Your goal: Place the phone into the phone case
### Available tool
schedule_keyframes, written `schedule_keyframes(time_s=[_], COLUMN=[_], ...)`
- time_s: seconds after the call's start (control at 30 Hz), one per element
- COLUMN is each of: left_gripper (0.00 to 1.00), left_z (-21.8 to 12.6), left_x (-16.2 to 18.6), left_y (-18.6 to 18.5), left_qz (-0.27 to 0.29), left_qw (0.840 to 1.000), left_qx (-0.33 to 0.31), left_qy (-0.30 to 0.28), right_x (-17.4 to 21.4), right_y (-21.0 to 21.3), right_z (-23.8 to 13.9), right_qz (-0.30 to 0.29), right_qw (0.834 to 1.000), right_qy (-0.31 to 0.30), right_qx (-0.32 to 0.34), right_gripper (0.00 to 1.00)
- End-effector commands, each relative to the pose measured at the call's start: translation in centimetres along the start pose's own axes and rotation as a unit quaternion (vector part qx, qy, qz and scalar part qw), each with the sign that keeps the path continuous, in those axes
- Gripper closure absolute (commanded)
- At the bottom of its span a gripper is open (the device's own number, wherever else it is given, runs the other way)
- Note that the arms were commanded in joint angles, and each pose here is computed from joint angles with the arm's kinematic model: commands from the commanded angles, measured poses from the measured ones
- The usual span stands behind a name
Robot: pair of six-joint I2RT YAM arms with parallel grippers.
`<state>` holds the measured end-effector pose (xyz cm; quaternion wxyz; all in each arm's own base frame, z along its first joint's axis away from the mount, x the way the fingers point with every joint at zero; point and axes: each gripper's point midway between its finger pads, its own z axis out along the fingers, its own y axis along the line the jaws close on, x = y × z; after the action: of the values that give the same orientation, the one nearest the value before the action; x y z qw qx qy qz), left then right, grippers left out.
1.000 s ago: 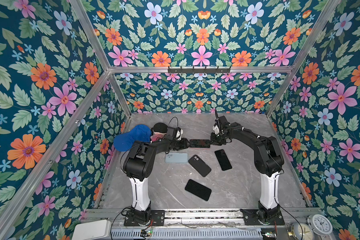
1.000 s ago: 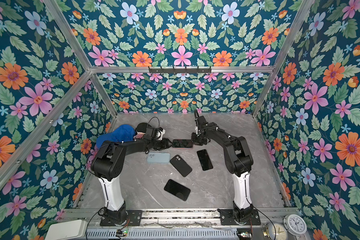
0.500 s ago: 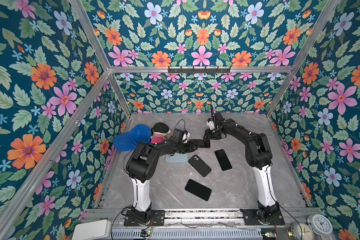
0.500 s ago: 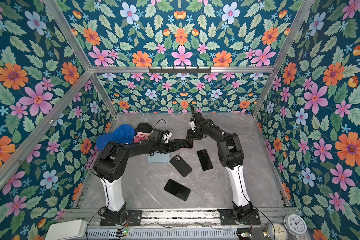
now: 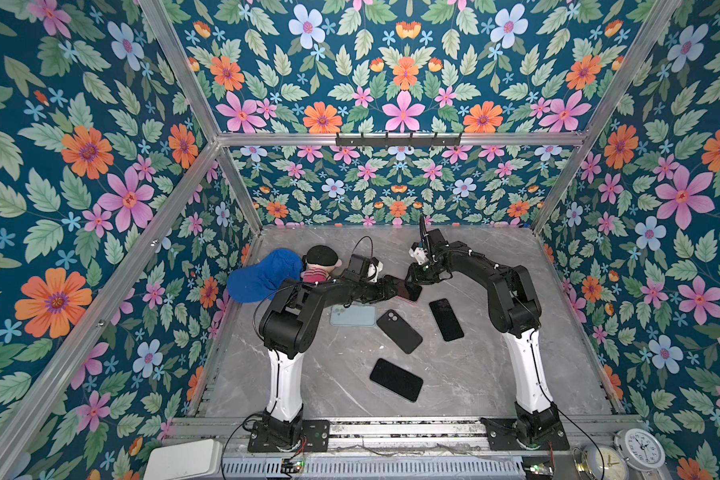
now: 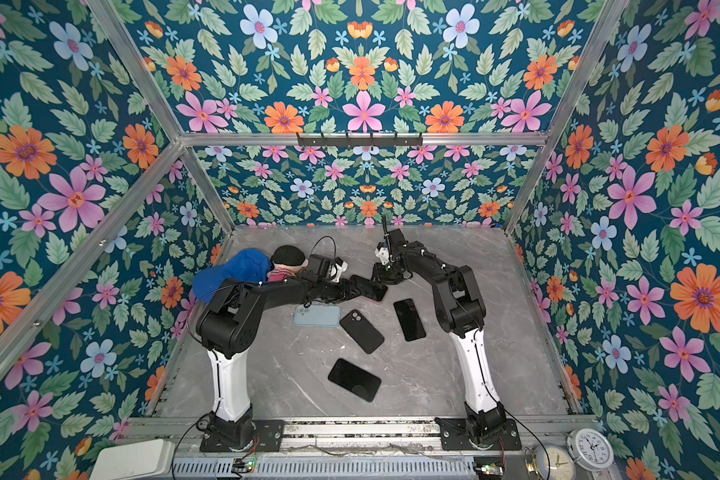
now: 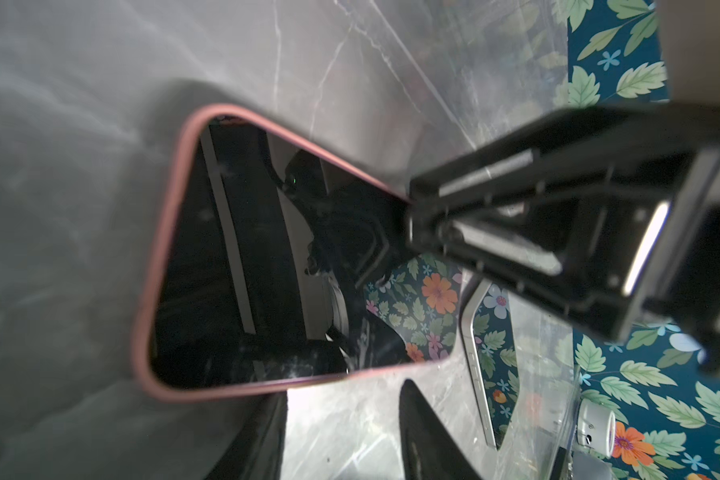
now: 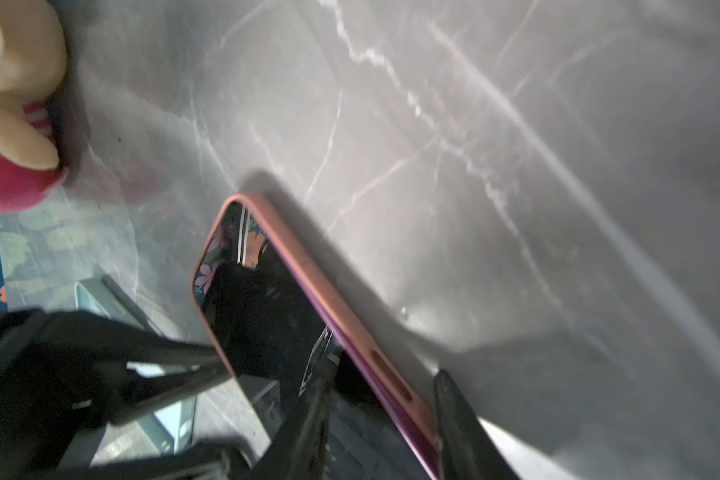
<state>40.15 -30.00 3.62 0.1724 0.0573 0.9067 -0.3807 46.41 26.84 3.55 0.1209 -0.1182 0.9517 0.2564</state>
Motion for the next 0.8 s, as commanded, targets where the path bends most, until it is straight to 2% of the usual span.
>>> schedule_keyframes(time_s=[0.0,0.47,0.77], left_gripper=[0.54,0.56,0.56], left_z=[0.7,4.2,2.9], left_x=[0.9,-1.2,-0.9], left_y=[1.1,-1.3,-0.7], left_qz=[-0.010,0.012,0.012], left_qw=[0.999,0.999,0.999], left_qx=[-0.023,0.002,-0.019], left_qy=[0.022,0.029,0.029], right_x=[1.5,5.2,4.4], right_y=[0.7,0.3,0.6], right_z=[-0.2,-1.4,-2.2], right_qz=[0.002,0.048,0.073], right_qw=[1.000,0.999,0.997], right_qy=[0.016,0.018,0.002], right_qx=[-0.011,-0.003,0.002], right_gripper=[0.61,0.68,0.65])
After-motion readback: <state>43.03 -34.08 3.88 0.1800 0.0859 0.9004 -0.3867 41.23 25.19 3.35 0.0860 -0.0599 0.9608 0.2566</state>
